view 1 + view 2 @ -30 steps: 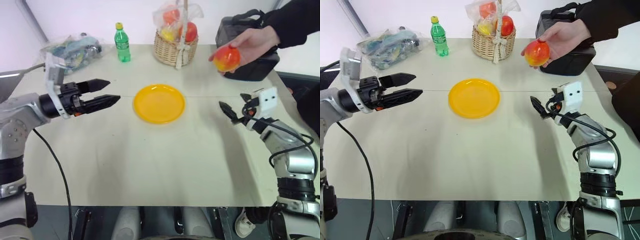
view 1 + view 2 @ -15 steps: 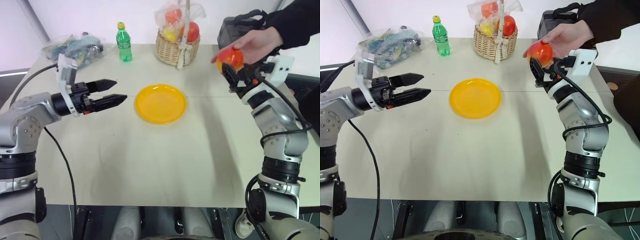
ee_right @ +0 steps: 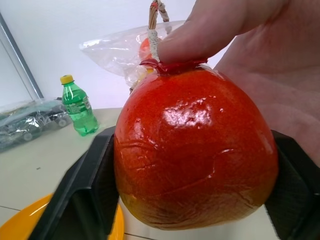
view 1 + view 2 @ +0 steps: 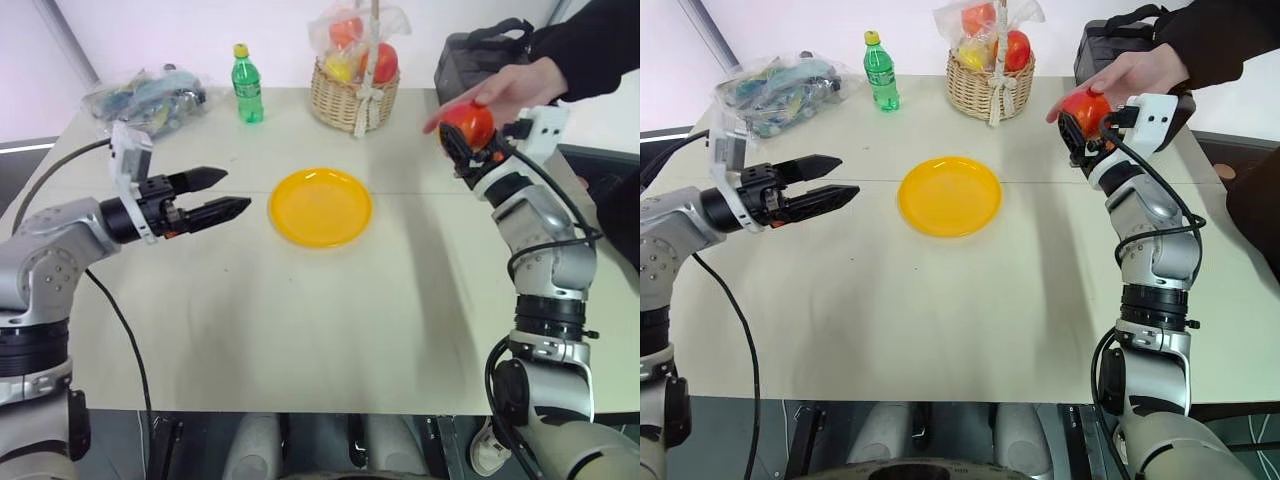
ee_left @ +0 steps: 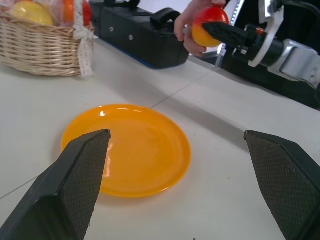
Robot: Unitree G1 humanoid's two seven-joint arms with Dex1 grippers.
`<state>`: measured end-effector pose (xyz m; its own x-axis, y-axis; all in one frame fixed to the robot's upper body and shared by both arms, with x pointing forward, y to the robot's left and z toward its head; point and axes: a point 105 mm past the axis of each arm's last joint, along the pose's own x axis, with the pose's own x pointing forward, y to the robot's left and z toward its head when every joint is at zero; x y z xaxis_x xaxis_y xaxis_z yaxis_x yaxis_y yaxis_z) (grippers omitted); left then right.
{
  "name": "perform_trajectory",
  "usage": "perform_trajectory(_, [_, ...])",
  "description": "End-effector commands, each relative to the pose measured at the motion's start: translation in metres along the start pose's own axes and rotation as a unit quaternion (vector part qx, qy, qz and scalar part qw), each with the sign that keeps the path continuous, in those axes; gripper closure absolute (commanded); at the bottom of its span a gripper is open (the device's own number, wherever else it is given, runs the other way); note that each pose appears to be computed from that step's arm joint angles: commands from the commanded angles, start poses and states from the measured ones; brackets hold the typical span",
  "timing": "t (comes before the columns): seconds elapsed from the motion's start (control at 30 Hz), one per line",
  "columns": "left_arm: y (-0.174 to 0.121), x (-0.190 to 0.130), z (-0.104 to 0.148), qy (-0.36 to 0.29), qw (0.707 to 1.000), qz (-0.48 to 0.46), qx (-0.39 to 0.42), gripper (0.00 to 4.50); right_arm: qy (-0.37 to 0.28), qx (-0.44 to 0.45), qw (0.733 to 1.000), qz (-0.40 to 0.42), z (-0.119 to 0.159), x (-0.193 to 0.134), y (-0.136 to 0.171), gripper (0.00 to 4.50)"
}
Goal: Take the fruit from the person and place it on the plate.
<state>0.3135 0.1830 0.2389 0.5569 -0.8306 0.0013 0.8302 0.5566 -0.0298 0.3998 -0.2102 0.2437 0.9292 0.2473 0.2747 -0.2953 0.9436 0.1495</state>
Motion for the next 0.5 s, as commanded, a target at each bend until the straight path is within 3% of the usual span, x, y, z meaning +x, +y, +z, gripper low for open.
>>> perform_trajectory(0.03, [-0.006, -0.004, 0.014, -0.019, 1.0, -0.003, 0.024, 0.0, -0.036, -0.015, 0.999, 0.021, 0.021, 0.003, 0.009, 1.5])
perform_trajectory(0.17, [-0.006, -0.006, 0.012, -0.012, 1.0, 0.005, 0.026, 0.0, -0.011, 0.002, 0.997, 0.081, 0.014, 0.003, 0.03, 1.5])
perform_trajectory(0.37, [-0.001, -0.021, -0.007, 0.033, 0.999, 0.027, 0.02, 0.0, 0.093, -0.063, 0.981, 0.16, -0.054, -0.001, 0.072, 1.5])
perform_trajectory(0.5, [0.006, -0.039, -0.042, 0.129, 0.988, 0.064, 0.052, 0.0, 0.123, -0.084, 0.971, 0.185, -0.086, 0.007, 0.096, 1.5])
